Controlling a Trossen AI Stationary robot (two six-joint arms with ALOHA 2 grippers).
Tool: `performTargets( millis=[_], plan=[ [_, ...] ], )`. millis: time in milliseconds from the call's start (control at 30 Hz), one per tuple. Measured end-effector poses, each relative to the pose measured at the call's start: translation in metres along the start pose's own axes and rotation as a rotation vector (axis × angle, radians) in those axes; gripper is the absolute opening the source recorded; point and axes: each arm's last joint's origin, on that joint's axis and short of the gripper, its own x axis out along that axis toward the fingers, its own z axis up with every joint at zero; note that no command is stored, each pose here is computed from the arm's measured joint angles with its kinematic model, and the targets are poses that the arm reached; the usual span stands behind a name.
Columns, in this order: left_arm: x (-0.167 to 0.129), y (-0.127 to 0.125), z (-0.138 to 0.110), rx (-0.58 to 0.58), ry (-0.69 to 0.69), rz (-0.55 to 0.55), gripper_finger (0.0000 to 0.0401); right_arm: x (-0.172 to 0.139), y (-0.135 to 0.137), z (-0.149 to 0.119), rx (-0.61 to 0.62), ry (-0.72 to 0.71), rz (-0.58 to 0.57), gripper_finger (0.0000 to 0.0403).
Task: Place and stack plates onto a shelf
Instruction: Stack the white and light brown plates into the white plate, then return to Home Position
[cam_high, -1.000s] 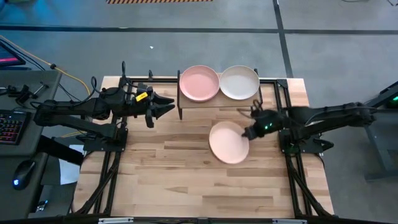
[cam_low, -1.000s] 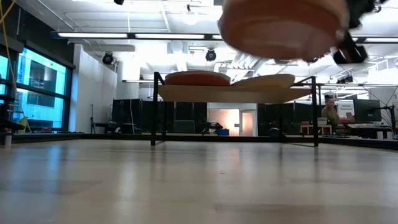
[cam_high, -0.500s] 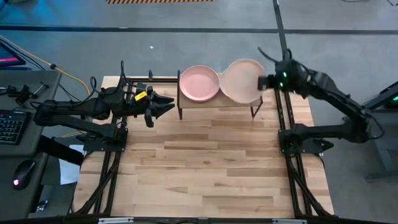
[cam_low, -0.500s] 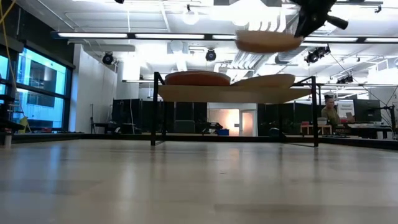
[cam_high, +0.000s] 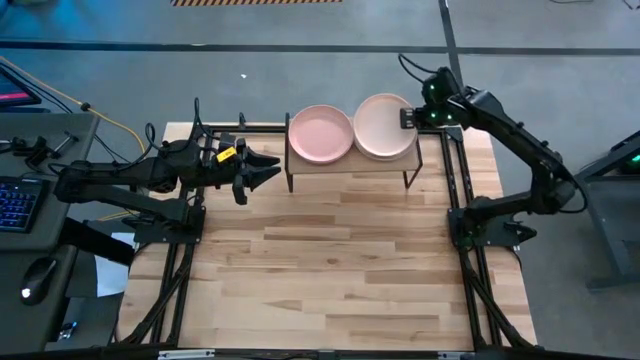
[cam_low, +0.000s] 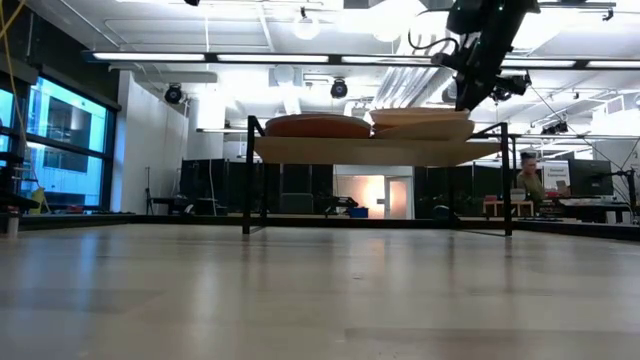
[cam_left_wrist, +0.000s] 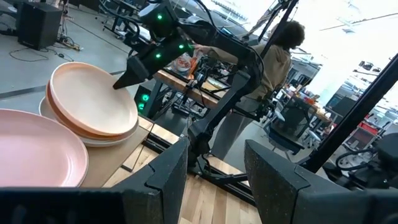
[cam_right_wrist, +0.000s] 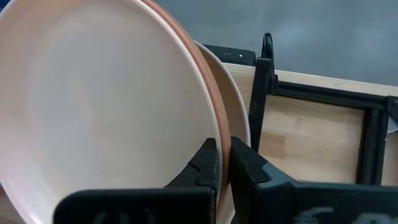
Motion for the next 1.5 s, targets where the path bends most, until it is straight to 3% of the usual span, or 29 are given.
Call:
performTargets(
  millis=[167,333,700,967,1200,1500],
  plan=[
    [0.000,0.000,0.000,0.000,0.001,0.000,0.0149,0.000,-0.004,0.002,0.019,0.014,0.025,0.0003],
    [0.000,0.000,0.000,0.000,0.001,0.000,0.0149,0.000,-0.003,0.002,-0.038,0.039,0.075,0.0025],
    [0.000,0.000,0.000,0.001,0.001,0.001,0.0149,-0.001,-0.003,0.001,-0.088,0.042,0.083,0.0134],
    [-0.003,0.000,0.002,0.049,-0.010,-0.001,0.0149,-0.033,-0.007,-0.011,-0.150,0.016,0.162,0.0156],
    [-0.005,0.008,0.007,0.108,-0.026,0.042,0.0149,-0.076,-0.003,-0.054,-0.251,-0.078,0.412,0.0157],
    [-0.003,0.008,0.009,0.145,-0.042,0.023,0.0147,-0.073,0.016,-0.119,-0.235,-0.361,1.046,0.0139]
  ],
)
